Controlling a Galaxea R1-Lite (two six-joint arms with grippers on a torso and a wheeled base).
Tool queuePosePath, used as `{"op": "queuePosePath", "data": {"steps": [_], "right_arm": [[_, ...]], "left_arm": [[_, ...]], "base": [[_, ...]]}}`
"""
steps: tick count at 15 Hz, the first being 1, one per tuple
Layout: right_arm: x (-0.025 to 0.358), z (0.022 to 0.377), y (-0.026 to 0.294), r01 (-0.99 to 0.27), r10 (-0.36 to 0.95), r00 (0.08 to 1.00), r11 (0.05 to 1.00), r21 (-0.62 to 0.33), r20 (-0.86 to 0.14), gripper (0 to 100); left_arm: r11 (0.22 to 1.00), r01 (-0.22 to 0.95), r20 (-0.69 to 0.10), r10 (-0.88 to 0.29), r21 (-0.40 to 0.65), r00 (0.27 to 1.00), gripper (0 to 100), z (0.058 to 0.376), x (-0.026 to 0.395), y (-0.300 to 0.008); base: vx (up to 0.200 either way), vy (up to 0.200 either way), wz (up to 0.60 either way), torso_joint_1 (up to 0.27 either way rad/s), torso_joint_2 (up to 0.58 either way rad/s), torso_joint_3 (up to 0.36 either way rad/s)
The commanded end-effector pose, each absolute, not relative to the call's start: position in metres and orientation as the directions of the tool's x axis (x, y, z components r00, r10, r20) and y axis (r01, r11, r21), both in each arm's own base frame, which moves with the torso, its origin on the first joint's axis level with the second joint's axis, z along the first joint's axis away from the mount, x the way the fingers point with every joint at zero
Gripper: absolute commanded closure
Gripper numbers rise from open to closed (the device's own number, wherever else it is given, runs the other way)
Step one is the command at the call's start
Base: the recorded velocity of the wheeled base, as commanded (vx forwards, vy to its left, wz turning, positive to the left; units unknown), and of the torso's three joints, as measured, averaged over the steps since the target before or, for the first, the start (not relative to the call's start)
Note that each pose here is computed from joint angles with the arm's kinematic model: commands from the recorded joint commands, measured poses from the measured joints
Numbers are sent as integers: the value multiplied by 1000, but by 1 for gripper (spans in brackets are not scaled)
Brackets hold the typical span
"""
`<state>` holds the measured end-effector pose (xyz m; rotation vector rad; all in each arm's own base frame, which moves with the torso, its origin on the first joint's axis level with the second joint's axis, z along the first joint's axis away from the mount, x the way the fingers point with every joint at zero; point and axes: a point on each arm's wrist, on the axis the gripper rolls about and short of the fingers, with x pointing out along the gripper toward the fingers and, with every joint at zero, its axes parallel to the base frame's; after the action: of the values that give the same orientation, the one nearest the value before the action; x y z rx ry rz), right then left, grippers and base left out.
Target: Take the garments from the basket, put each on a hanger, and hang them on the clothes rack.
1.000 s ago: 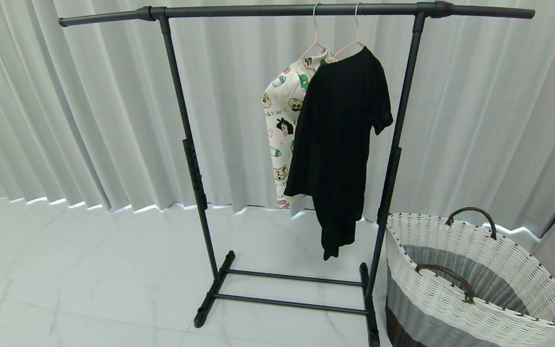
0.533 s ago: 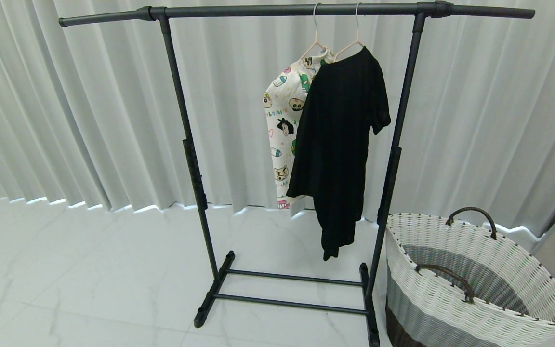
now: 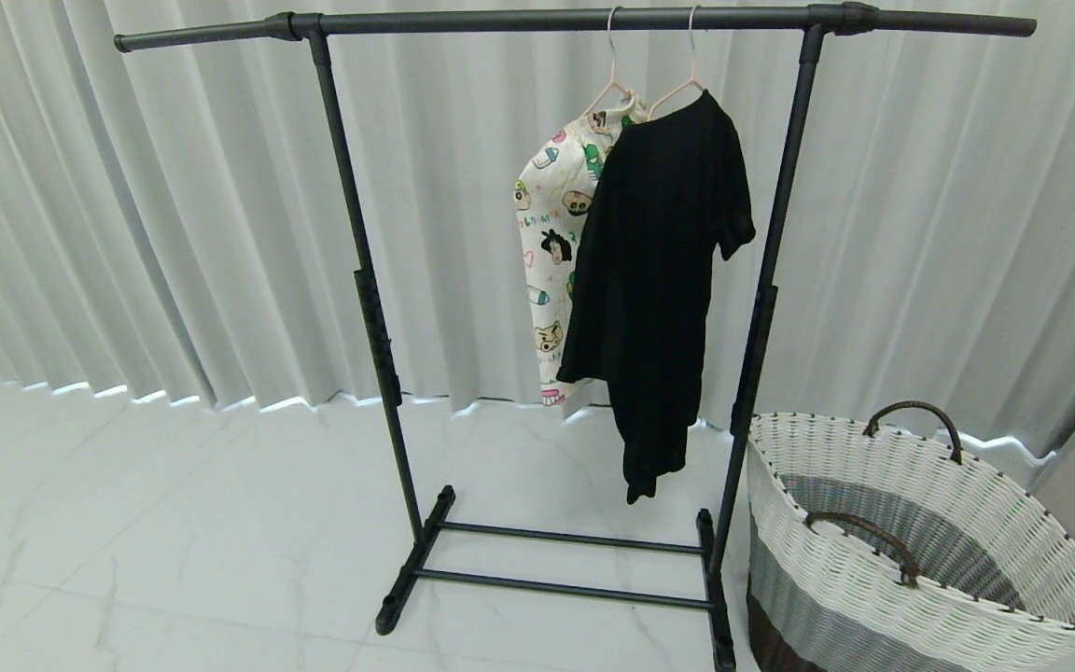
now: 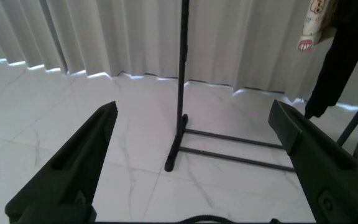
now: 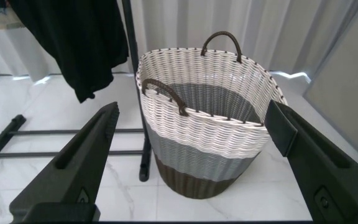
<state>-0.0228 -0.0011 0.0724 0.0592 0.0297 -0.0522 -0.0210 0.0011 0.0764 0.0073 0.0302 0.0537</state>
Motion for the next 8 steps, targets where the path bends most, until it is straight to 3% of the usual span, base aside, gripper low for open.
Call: {"op": "queuePosePath", "data": {"steps": [1, 8], "right_arm": [[-23, 72, -1, 52, -51, 998, 997, 58, -32, 0], [-23, 72, -1, 54, -52, 998, 997, 57, -32, 0]], "left_arm": [[999, -52, -5, 52, 9, 999, 0, 76, -23, 1], [999, -54, -5, 54, 8, 999, 0, 76, -23, 1]], "base": [[0, 0, 0, 0, 0, 0], [0, 0, 0, 0, 0, 0]]}}
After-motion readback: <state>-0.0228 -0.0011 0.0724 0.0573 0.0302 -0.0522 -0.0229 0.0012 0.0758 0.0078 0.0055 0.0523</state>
